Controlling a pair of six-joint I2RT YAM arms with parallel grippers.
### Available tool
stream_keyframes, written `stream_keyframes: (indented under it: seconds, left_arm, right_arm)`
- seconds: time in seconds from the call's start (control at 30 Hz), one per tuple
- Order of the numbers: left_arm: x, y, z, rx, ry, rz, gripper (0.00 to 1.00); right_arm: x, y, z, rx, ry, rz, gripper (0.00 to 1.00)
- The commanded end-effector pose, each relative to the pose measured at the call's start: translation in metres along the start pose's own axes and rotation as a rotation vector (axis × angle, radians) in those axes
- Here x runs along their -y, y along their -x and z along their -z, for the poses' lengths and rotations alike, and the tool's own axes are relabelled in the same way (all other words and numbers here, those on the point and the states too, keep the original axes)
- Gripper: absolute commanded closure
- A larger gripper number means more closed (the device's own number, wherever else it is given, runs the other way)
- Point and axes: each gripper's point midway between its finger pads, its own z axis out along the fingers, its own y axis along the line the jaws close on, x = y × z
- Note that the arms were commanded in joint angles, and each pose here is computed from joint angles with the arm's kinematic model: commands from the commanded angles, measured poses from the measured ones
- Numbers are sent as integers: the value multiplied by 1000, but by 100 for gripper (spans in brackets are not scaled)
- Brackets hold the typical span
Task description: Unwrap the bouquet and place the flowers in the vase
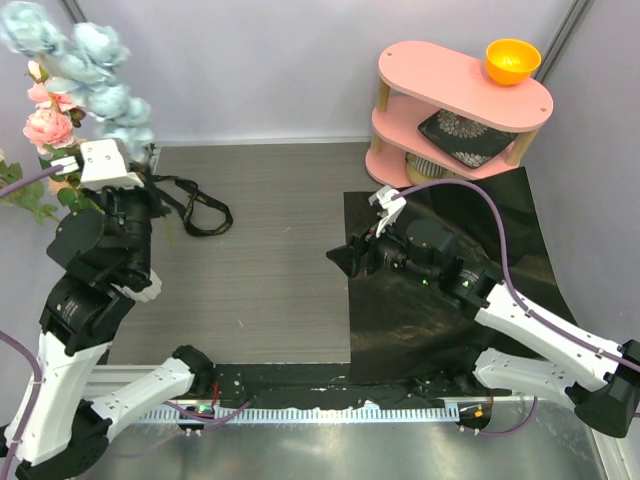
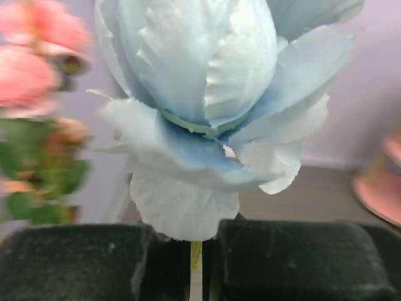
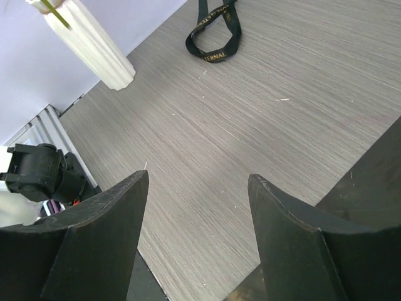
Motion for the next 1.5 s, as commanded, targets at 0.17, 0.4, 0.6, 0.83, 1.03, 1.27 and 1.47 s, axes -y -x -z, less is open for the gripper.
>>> stream_keyframes:
  seconds: [0.17,0.4,0.6,0.83,1.03,1.27,1.47]
  left_arm:
    - [-128,37,-17,-2,635,-188,100]
    - [-159,57,-14,106,717,-62,100]
    - [-180,60,-9,162,813,-61,100]
    - [-197,53,-16,175,866,-49,100]
    - [-211,24,-28,170,895,-8,100]
    - [-233,-12,-21,122,1010,37,72]
    - [-229,-22,-10,103,1021,120,0]
  right_arm:
    - [7,3,6,17,-33,57,30]
    - [13,3,16,33,-56,94,30]
    - [15,-1,15,22,-59,101,29]
    - [17,-5,12,12,-62,106,29]
    - [18,-11,8,0,-59,106,29]
    - [17,-14,5,-10,-52,103,30]
    - [17,-16,1,-22,-53,85,30]
